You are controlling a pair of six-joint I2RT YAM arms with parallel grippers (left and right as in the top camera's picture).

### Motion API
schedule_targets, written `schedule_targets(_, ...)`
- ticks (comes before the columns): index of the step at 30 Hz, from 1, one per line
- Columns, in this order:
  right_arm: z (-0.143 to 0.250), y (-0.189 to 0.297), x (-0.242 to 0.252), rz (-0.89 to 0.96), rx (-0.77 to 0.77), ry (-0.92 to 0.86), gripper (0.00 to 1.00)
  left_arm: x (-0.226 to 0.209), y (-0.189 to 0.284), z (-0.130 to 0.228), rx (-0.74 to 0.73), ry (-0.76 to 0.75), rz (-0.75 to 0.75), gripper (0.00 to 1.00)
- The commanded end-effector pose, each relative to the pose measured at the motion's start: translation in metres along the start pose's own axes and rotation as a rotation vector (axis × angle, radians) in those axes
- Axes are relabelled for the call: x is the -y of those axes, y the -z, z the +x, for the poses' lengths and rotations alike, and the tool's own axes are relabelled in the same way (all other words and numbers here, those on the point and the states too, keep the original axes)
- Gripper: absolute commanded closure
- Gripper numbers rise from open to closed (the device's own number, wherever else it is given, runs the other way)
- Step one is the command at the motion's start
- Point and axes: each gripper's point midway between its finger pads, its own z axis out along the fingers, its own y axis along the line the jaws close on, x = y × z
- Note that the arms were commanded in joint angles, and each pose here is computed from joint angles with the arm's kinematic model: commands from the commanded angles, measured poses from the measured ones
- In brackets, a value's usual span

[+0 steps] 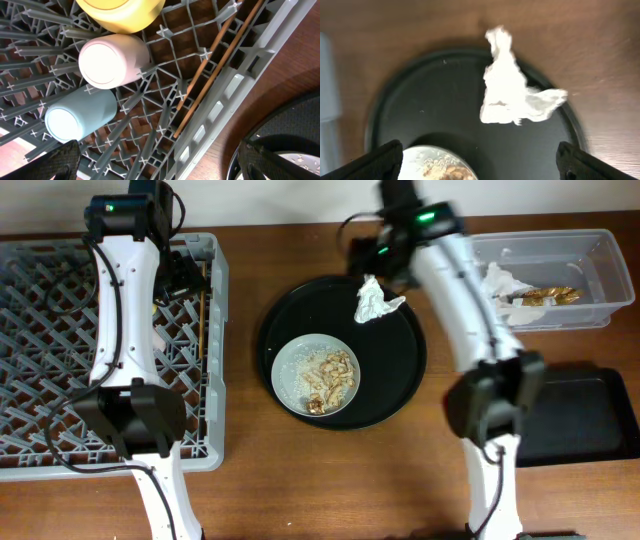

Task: Sort waste into correct bins and load items into the dishwasher rack
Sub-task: 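Grasp the white tissue on the tray and drop it into the clear bin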

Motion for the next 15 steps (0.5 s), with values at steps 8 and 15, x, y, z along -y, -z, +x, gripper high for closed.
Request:
schedule_targets(8,0.032,-0.100,0.029,0.251,-0.060,-0.157,0.50,-0.001,-0.003,0.000,-0.002,0.008,-0.017,0.01)
schedule_targets(15,0.049,-0.128,0.038,0.266,-0.085,-0.162,0.50,0.000,-0.002,0.001,-0.002,0.005,-0.016,0.01)
